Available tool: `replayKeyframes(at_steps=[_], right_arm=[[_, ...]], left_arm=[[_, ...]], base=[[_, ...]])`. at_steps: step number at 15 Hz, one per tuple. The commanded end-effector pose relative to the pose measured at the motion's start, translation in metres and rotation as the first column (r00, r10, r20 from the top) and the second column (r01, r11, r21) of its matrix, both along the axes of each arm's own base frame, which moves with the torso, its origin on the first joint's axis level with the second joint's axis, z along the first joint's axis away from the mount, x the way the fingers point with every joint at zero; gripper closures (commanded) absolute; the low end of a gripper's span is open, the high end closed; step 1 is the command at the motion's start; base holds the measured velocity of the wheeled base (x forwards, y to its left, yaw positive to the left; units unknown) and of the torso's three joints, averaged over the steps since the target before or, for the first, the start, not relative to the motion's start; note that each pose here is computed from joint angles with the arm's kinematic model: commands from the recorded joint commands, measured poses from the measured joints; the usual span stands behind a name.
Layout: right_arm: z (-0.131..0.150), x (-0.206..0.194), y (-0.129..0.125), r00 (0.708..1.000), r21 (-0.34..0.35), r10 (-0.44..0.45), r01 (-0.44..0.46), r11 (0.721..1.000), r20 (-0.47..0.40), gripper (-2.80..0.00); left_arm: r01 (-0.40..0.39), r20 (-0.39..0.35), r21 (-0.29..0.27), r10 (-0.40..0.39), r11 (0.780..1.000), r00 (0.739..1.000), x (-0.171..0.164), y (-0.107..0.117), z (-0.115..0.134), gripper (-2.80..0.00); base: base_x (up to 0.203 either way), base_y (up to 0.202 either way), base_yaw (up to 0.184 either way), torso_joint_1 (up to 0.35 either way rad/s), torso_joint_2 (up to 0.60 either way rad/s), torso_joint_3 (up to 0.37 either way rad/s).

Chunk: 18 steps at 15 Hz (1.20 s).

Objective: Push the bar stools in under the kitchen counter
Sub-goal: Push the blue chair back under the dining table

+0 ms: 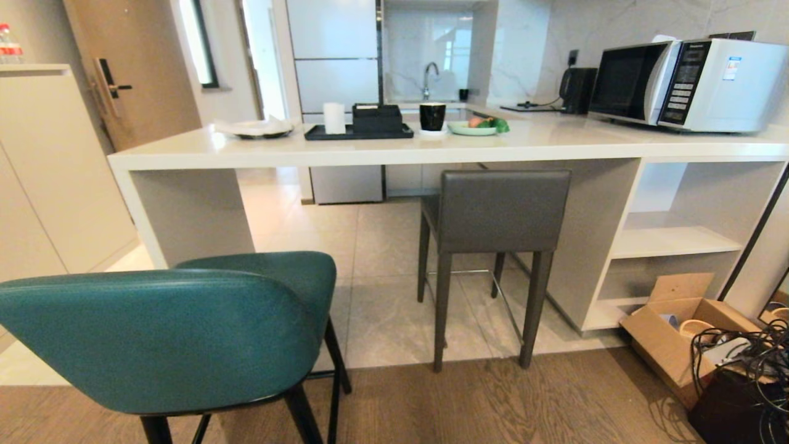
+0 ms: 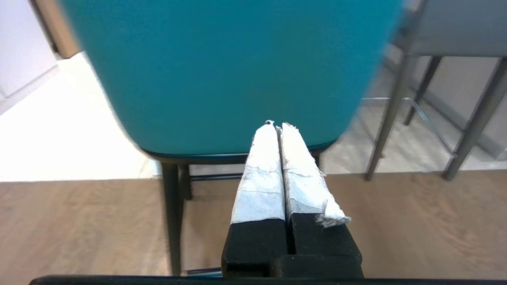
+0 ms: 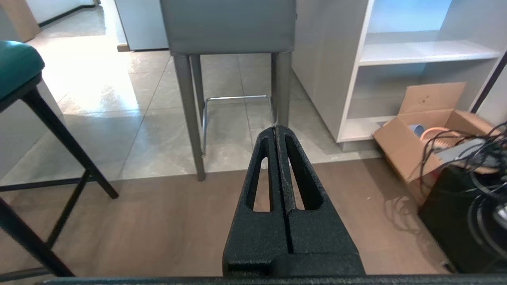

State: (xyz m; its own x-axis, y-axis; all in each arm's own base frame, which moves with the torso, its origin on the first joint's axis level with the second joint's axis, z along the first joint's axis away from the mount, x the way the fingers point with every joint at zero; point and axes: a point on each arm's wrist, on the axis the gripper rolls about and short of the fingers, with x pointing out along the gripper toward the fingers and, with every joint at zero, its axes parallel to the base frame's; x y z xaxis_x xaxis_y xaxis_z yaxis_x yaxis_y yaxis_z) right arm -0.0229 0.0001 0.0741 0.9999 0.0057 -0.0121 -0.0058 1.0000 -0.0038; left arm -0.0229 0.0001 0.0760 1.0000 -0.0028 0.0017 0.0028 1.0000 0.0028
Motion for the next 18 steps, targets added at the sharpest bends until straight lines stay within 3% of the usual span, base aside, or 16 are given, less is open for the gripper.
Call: replayKeyframes(at_steps=[1, 18], right_arm=[[0.0000, 0.0001, 0.0000, 1.000, -0.001, 0.000, 0.000, 1.000, -0.002, 0.00], [0.0000, 0.0001, 0.0000, 1.000, -0.001, 0.000, 0.000, 1.000, -0.002, 0.00]], left_arm=[[0.000, -0.002, 0.000, 0.000, 1.000, 1.000, 0.0001, 0.0000, 0.0000, 0.00], [0.000, -0.002, 0.000, 0.000, 1.000, 1.000, 0.0001, 0.0000, 0.0000, 0.00]], base=[[0.000, 0.199, -0.001, 0.002, 0.00, 0.005], [0.000, 0.196, -0.001, 0.001, 0.00, 0.003]])
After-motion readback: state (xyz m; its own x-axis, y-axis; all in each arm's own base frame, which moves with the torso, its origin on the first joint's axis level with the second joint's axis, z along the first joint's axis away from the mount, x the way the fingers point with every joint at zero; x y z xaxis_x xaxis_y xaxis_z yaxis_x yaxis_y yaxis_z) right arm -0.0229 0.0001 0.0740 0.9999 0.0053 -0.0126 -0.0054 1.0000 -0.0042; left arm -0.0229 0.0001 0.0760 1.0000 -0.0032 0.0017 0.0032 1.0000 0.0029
